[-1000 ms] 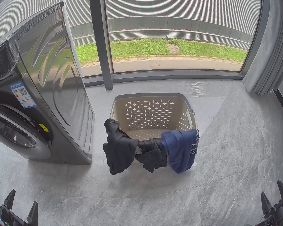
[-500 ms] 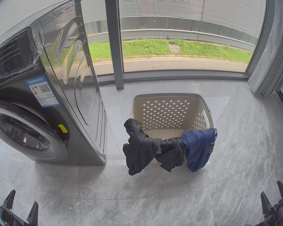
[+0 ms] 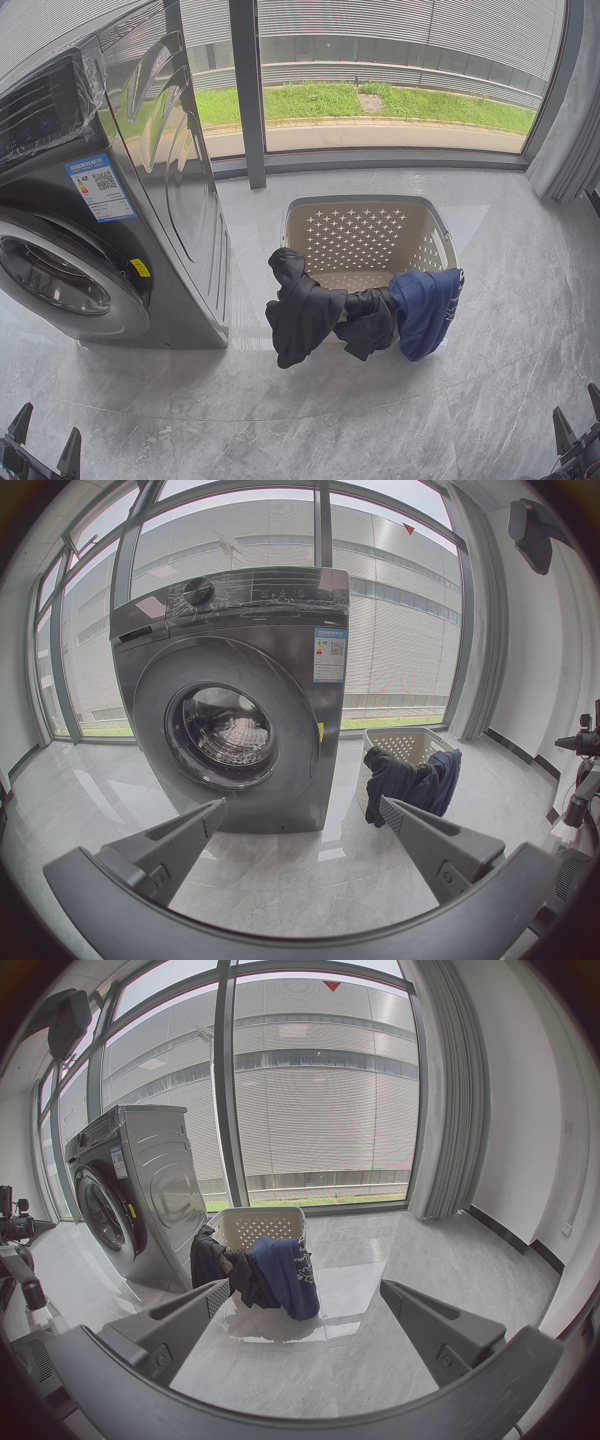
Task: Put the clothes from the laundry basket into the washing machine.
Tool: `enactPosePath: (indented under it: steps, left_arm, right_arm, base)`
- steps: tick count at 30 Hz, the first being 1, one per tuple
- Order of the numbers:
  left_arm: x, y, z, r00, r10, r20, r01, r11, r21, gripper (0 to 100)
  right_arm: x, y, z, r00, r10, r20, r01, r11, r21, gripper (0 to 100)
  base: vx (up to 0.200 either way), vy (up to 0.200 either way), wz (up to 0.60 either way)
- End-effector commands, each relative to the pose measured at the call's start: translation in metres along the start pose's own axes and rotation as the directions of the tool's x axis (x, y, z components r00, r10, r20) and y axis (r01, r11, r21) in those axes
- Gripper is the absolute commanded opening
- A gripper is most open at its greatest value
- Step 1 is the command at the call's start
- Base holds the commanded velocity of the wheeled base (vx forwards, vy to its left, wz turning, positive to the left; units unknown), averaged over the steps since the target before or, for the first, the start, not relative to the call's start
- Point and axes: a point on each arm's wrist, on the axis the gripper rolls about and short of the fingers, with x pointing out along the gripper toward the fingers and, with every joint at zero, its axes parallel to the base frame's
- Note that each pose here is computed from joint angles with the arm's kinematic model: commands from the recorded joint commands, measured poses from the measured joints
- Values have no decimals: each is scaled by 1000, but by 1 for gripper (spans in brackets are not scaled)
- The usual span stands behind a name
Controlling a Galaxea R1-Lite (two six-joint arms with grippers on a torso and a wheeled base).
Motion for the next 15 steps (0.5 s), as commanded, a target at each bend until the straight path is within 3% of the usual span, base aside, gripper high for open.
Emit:
enactPosePath:
  steps: [1,13,15]
  left_arm:
    - [0,0,-5,1000,-1,-3,1,1000,-2,100]
    - [0,0,-5,1000,-3,-3,3,1000,-8,100]
    - [0,0,-5,1000,-3,-3,3,1000,-8,100]
  right_arm:
    - [0,0,-5,1000,1,-5,-1,1000,0,100]
    - [0,0,-5,1000,0,-5,0,1000,0,100]
    - [0,0,-5,1000,0,-5,0,1000,0,100]
  base:
    - [0,0,0]
    - [0,200,0]
    - [0,0,0]
